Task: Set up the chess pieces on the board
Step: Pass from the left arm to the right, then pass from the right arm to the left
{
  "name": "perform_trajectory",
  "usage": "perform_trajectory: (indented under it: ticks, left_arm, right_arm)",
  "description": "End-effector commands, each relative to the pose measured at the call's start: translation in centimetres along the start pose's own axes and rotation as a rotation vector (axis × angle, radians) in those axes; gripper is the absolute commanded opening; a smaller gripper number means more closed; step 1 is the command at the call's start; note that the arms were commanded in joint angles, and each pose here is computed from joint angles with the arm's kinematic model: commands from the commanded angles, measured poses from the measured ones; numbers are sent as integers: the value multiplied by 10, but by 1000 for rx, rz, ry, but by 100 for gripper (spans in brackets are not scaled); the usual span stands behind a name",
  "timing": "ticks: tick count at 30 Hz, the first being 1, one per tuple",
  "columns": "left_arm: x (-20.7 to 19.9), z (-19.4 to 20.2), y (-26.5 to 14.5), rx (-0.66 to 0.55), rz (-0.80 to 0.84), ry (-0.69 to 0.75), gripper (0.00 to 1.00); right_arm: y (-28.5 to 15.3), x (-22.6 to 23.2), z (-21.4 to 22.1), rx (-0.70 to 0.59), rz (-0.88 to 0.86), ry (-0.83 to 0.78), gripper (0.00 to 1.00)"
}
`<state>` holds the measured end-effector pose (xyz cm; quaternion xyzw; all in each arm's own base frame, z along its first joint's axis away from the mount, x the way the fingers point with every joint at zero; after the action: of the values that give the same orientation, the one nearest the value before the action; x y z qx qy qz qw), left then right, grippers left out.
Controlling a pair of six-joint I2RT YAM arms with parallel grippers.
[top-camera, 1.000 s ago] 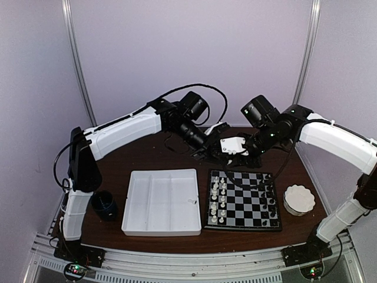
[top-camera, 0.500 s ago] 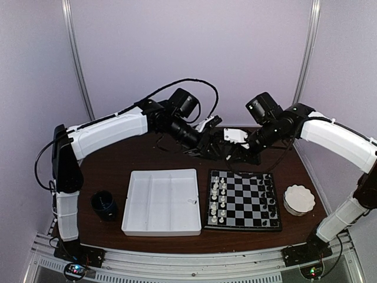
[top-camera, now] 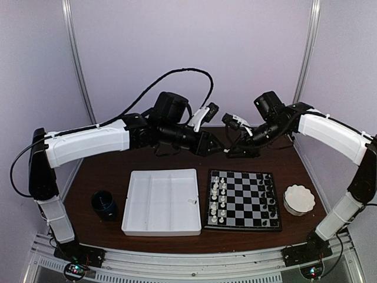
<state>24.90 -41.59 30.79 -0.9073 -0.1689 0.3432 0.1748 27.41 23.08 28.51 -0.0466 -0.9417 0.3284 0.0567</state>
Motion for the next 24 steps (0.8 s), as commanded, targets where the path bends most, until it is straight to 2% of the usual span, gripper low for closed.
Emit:
perform_trajectory:
  ticks: [1,12,24]
  left_arm:
    - [-8,-21,0,-133,3,89,38]
    - [-6,-21,12,-96,6,69,27]
    - [-8,-21,11,-87,17,43,30]
  right_arm:
    - [0,2,-11,-84,-70,54,12]
    - [-2,2,-11,-98,-71,64,12]
    - [-4,-6,-10,-116,-68,94,12]
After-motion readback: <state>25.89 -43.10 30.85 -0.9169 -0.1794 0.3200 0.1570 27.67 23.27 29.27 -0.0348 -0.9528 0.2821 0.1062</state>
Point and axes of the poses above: each gripper's point midway between its finger pads, its own y axis out along the fingers, its own x axis along the line the jaws close on, z = x × y, the point moved 7 cm from there along -y, back along the fingers, and after that the axes turned 12 degrees about -y, right-handed, at the moved point
